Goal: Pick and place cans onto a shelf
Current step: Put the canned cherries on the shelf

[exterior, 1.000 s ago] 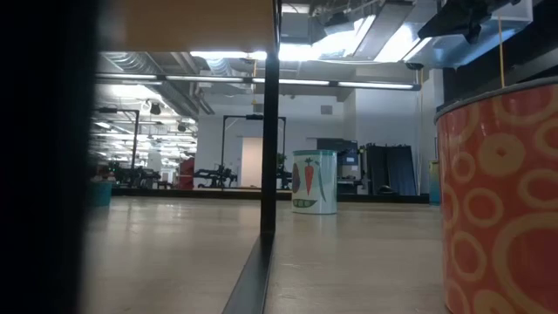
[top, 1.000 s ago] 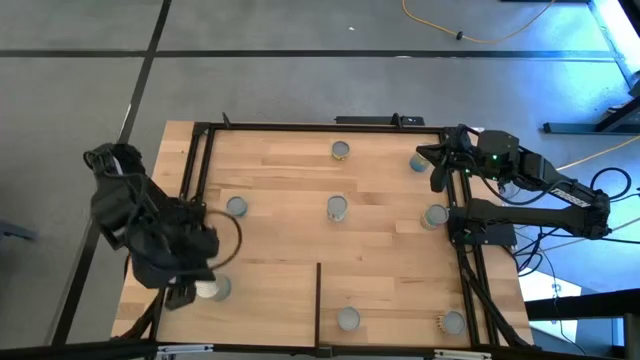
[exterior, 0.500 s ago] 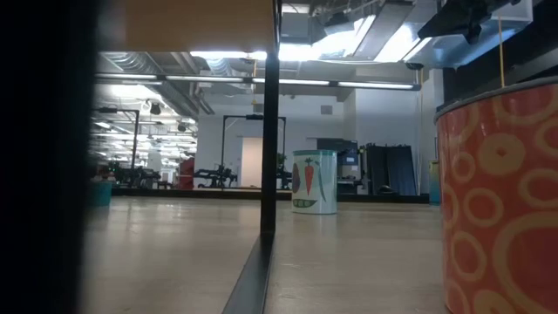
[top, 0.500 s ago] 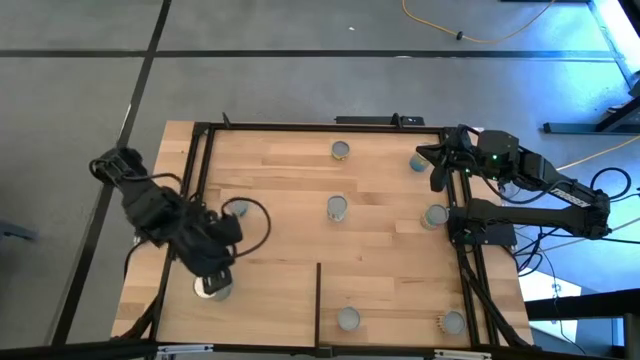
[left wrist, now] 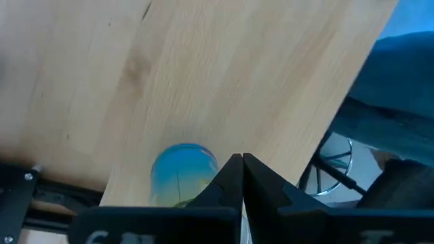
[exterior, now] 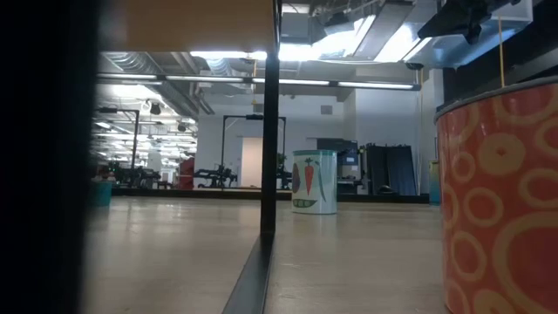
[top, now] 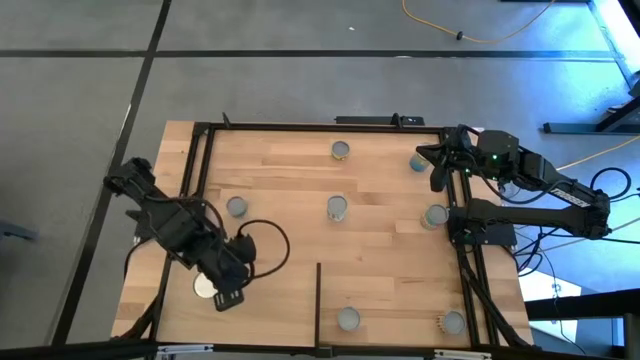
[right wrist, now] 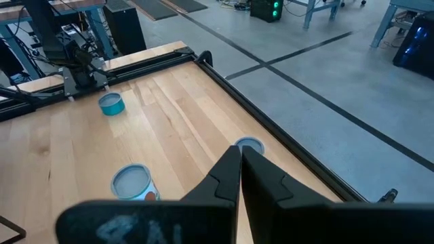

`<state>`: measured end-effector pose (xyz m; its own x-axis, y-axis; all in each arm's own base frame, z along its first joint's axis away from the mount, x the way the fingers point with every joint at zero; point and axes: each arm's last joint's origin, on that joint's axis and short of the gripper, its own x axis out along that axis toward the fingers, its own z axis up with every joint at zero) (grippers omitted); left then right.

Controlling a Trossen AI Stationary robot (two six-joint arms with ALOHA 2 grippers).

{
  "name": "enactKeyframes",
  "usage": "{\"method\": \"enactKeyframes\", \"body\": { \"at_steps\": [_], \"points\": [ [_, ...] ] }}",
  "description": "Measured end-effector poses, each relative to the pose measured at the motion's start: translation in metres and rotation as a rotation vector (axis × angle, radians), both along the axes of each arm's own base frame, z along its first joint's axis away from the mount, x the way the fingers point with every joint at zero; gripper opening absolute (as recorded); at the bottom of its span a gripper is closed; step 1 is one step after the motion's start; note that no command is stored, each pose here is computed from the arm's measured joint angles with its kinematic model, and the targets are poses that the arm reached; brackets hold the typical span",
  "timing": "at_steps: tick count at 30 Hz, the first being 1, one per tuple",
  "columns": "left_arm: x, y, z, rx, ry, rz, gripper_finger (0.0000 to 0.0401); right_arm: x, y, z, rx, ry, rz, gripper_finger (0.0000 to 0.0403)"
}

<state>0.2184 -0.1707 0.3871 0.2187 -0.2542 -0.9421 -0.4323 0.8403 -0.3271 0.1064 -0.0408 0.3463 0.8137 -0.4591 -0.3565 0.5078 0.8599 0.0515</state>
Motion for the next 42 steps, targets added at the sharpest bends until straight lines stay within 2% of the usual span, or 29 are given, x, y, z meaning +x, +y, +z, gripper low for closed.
{"method": "enactKeyframes", "body": {
  "at_steps": [8, 22, 42],
  "points": [
    [0.000, 0.000, -0.010, 0.044, 0.117, 0.055, 0.0000, 0.000, 0.000, 0.000, -0.002, 0.001, 0.000, 0.0018],
    [-0.001, 0.000, -0.010, 0.033, 0.142, 0.111, 0.0000, 0.000, 0.000, 0.000, -0.039, 0.023, 0.016, 0.0018],
    [-0.014, -0.015, -0.009, -0.053, 0.246, 0.171, 0.0000, 0.000, 0.000, 0.000, -0.043, 0.018, 0.018, 0.0018]
  ]
}}
